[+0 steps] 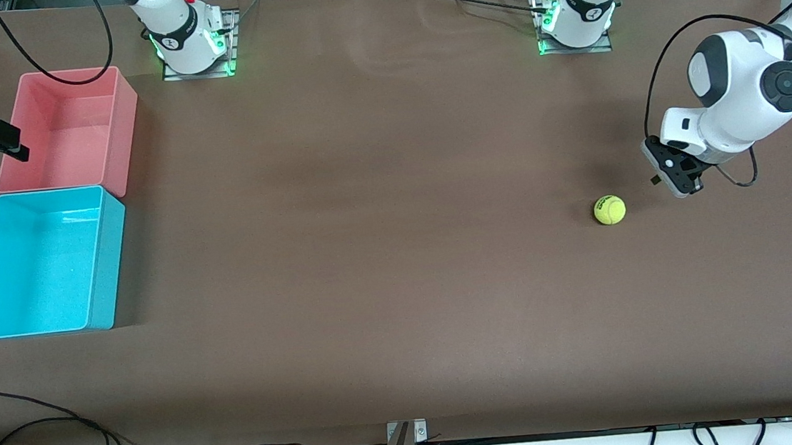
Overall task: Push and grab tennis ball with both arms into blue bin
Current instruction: 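Move the left gripper down toward the tennis ball, then push the tennis ball with the left gripper toward the table's middle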
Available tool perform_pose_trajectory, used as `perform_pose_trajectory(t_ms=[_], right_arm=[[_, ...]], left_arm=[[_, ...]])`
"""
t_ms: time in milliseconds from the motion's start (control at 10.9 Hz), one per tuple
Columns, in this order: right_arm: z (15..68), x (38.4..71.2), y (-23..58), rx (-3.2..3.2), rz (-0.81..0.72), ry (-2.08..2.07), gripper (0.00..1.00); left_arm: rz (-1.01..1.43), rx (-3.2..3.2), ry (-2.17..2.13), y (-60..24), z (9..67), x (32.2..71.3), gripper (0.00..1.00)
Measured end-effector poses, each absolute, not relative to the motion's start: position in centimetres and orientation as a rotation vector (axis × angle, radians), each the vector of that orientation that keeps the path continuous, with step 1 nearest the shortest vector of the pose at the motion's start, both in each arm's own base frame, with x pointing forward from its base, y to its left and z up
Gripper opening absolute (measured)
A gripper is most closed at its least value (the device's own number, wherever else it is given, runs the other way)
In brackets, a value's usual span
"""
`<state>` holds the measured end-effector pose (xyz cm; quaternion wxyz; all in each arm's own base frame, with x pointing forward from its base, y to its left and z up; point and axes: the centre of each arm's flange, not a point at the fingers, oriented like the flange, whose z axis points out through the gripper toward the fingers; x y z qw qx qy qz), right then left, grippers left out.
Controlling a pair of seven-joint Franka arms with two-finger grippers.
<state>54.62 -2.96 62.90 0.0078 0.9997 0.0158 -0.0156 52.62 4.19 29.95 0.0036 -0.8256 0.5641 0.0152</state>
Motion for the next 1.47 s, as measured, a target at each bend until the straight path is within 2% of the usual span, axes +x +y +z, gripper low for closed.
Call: perform_pose_trajectory(t_ms=[734, 1100, 1467], right_arm=[[62.7, 54.6, -2.9, 3.126, -0.064, 0.05, 1.0], [62.7, 54.6, -2.9, 3.126, -0.065, 0.05, 1.0], [62.7, 54.6, -2.9, 3.126, -0.065, 0.05, 1.0]], left_arm=[[0.04, -2.454, 1.928, 4.0, 23.5, 53.7, 0.01], [0.044, -2.445, 1.947, 4.0, 21.3, 55.8, 0.01], [0.067, -2.416, 2.006, 3.8, 19.6, 56.0, 0.01]])
